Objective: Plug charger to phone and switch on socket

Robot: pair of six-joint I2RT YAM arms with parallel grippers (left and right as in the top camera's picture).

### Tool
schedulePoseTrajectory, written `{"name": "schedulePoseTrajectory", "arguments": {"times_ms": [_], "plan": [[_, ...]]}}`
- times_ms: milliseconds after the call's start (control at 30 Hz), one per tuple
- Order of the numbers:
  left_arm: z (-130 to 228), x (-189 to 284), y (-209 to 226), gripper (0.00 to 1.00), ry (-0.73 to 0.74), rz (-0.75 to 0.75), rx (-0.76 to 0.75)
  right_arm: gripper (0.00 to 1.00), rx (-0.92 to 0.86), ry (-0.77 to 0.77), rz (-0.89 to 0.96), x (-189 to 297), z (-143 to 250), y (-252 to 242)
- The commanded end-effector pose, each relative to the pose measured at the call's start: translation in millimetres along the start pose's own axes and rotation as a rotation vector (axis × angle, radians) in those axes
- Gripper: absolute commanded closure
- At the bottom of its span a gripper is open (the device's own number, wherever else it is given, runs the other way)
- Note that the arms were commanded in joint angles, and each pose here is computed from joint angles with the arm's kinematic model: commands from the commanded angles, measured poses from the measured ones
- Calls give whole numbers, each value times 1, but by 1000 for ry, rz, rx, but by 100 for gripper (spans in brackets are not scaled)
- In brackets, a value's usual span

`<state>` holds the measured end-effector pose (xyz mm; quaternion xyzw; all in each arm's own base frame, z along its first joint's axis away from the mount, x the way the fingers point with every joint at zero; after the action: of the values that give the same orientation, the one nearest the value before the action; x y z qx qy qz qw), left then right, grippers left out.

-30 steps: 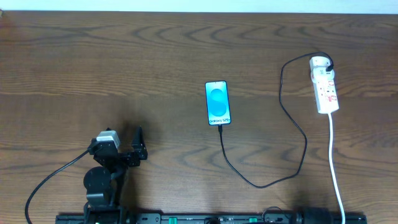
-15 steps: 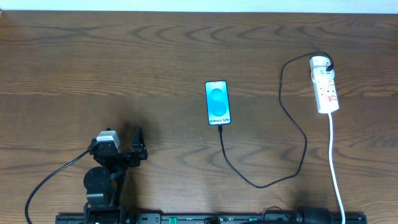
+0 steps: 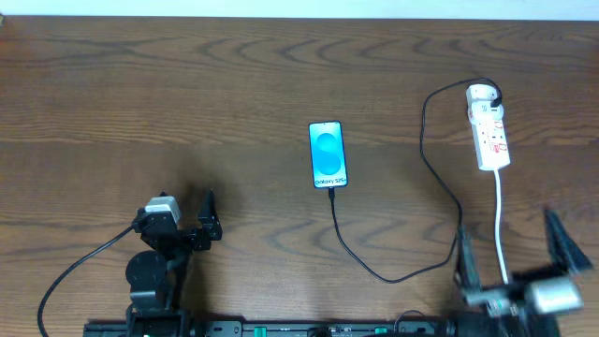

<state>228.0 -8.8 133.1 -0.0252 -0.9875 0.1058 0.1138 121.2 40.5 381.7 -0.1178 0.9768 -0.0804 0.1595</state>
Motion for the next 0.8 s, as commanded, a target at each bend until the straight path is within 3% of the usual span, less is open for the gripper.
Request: {"name": "schedulePoseTrajectory", "arguments": {"times_ms": [0, 433, 767], "plan": [[15, -2, 0, 7, 43, 11, -13, 1, -28, 91, 26, -12, 43, -6], [15, -2, 0, 7, 43, 11, -13, 1, -109, 324, 26, -23, 157, -2], [15, -2, 0, 7, 43, 11, -13, 1, -109, 311, -1, -29, 208, 5]]}}
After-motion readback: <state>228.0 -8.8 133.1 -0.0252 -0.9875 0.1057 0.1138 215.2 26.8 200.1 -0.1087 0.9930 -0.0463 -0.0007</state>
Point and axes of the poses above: each gripper's point midway between its finger pads, its own x axis back along the fingers, its own y axis along the line the jaws close on, z = x × y, the point moved 2 cm from there along x, back along the fingers, and after that the axes turned 1 degree about -x, right-handed, at the moved point
